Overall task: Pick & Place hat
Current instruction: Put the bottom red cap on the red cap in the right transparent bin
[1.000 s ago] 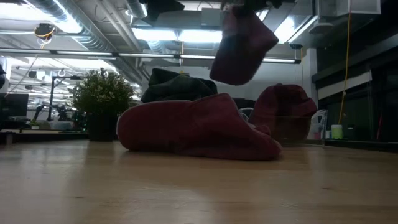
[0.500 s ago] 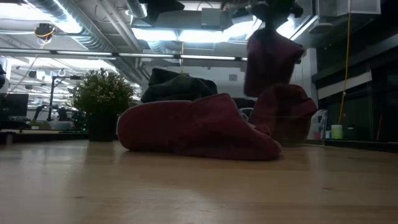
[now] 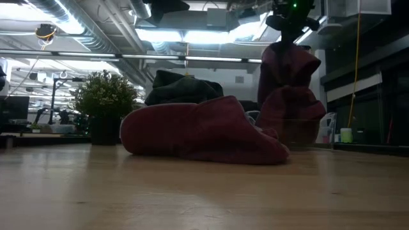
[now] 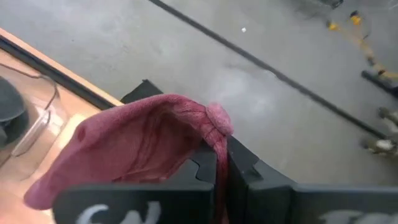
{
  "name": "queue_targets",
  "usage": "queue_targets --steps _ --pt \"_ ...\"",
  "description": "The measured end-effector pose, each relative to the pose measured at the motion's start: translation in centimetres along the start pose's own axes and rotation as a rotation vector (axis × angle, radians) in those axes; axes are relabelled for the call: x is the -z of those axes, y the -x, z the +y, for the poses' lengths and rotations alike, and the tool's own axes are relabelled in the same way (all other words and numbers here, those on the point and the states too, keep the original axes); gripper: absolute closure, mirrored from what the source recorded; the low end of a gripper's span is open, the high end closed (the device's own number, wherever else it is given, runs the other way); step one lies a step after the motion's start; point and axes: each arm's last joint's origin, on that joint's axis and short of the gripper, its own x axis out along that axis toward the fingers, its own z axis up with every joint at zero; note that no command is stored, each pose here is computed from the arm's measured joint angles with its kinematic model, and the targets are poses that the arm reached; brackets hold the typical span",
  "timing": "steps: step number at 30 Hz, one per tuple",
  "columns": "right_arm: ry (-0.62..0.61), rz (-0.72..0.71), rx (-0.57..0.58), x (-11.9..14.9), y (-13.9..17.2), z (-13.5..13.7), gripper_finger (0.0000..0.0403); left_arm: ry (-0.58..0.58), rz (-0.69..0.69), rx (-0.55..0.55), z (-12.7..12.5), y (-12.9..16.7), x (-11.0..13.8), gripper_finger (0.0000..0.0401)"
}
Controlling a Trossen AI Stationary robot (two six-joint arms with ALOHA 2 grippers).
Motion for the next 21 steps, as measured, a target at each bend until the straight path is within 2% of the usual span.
queue_targets --steps 4,11,21 --pt "-0.005 0.027 0.005 0.0 -0.7 -0.8 0.0395 0.000 0.000 0.000 0.0 0.0 0.0 0.0242" --pt "0.006 0.104 -0.077 0.1 -2.7 -1.0 0.0395 0.001 0.002 0.000 0.0 0.0 0.0 0.0246" --pt "0.139 0.189 -0.080 0.1 -5.9 0.2 0.0395 0.002 0.008 -0.001 0.0 0.0 0.1 0.0242"
